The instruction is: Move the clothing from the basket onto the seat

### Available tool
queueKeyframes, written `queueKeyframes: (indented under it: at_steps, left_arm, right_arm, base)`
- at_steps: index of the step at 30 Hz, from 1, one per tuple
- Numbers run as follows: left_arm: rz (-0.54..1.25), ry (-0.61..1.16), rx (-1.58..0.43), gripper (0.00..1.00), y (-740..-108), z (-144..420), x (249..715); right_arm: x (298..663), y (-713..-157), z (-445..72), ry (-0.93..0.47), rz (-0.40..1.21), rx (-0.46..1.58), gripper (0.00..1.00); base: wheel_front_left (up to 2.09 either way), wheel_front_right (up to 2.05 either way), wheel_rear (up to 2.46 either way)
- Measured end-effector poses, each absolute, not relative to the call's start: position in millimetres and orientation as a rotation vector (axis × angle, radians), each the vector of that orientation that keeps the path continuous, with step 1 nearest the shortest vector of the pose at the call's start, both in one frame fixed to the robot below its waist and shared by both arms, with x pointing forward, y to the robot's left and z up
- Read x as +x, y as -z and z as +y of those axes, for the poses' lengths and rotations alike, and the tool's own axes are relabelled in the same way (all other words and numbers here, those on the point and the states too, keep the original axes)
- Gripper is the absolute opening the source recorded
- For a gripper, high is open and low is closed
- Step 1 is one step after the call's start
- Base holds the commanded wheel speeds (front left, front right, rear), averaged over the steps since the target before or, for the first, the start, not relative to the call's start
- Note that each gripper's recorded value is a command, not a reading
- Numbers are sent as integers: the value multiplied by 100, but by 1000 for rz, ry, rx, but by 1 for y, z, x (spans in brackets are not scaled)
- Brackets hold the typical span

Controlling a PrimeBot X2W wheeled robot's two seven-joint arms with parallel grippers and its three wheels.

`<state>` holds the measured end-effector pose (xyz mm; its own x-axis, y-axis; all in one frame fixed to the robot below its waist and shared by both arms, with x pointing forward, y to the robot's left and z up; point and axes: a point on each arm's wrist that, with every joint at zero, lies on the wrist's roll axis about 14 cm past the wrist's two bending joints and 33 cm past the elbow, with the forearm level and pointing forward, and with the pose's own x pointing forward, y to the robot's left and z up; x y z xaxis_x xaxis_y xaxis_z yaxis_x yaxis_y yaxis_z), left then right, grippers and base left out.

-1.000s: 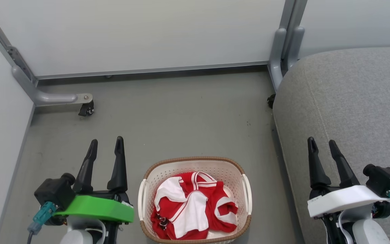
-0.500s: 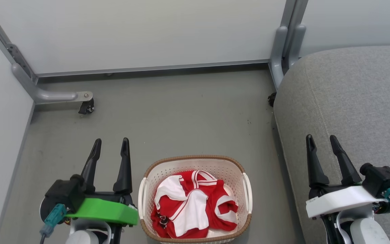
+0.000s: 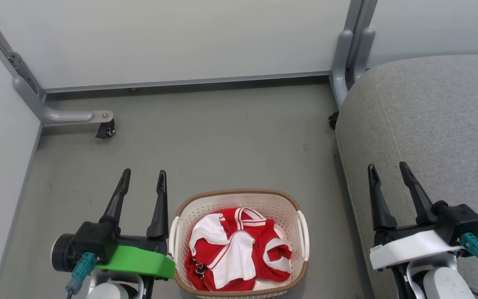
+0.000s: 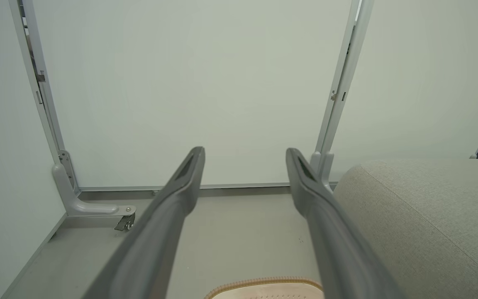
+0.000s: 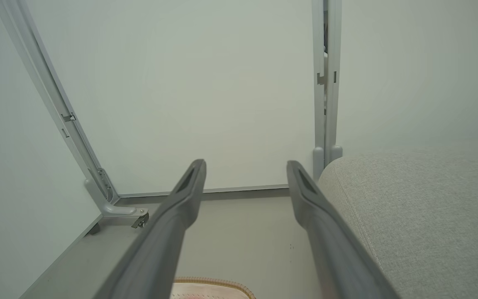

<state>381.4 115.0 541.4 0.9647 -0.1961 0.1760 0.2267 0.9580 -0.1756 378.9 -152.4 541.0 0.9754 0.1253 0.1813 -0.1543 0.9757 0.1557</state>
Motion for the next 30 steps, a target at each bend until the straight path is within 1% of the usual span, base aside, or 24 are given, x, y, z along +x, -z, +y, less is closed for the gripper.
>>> queueKeyframes:
  at_steps: [17,30]
  left_arm:
    - [-192,252,-83,100,-544,105,379]
    - [-188,251,-83,100,-543,105,379]
  right_arm:
    - [376,-546,-143,-175,-205,55,100]
    - [376,-544,-142,-179,-200,52,100]
  base:
    - [0,0,0]
    - [0,0,0]
